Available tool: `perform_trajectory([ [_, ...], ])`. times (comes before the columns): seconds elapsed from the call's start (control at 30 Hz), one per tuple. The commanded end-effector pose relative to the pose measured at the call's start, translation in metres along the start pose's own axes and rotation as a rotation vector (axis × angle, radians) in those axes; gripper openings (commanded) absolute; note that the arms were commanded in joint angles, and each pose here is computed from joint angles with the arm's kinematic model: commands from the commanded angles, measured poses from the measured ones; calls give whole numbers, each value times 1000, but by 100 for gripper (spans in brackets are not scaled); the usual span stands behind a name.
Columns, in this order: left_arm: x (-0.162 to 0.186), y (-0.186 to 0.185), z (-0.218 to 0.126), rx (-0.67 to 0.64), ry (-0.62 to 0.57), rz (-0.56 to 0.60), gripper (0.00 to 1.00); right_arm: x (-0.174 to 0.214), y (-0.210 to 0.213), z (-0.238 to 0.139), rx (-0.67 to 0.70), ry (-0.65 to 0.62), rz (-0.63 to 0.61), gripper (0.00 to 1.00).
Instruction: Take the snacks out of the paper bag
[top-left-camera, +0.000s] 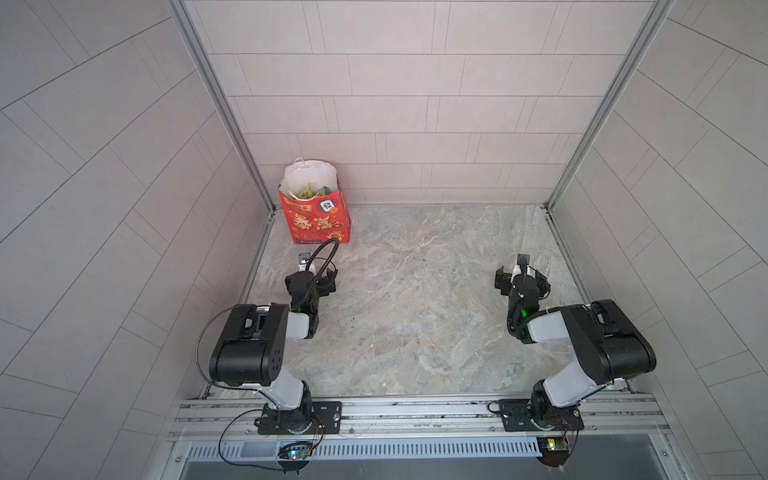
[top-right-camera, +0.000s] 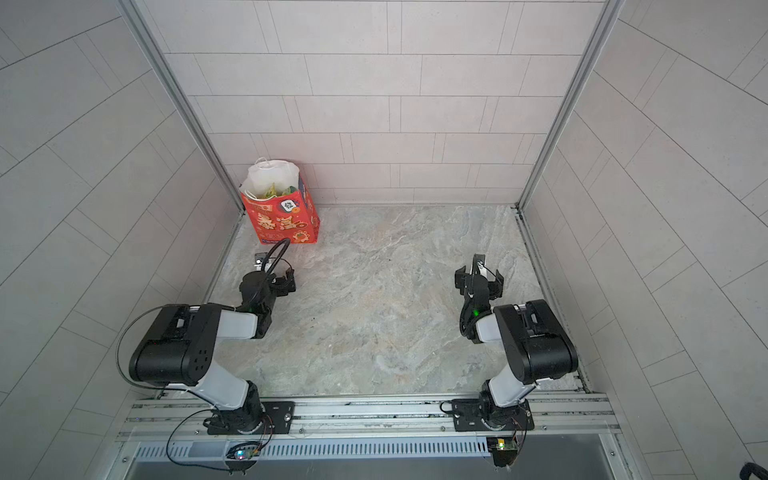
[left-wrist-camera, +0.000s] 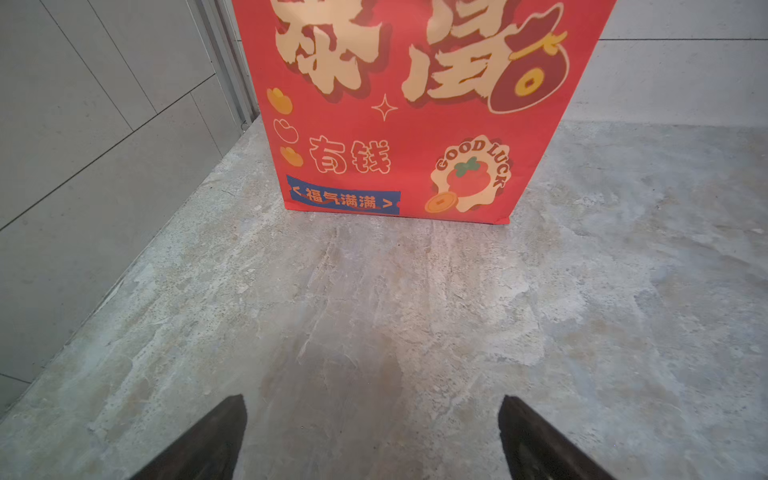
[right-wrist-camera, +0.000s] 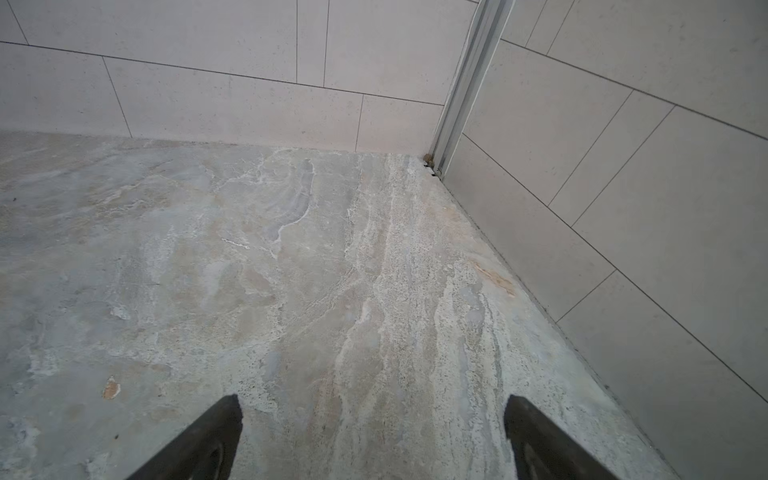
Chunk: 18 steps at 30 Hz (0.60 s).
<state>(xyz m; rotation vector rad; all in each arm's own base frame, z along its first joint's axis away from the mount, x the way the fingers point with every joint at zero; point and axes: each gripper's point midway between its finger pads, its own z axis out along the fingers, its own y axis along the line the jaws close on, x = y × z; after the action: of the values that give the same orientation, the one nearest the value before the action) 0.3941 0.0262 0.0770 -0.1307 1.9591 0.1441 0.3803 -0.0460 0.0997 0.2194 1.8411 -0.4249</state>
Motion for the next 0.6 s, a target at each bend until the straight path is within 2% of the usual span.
perform_trajectory([
  [0.0, -9, 0, 2, -10, -23, 7, 99, 2, 2, 1, -1, 8, -18, 99],
  [0.57, -10, -1, 1, -17, -24, 16, 99, 1, 2, 1, -1, 6, -16, 99],
])
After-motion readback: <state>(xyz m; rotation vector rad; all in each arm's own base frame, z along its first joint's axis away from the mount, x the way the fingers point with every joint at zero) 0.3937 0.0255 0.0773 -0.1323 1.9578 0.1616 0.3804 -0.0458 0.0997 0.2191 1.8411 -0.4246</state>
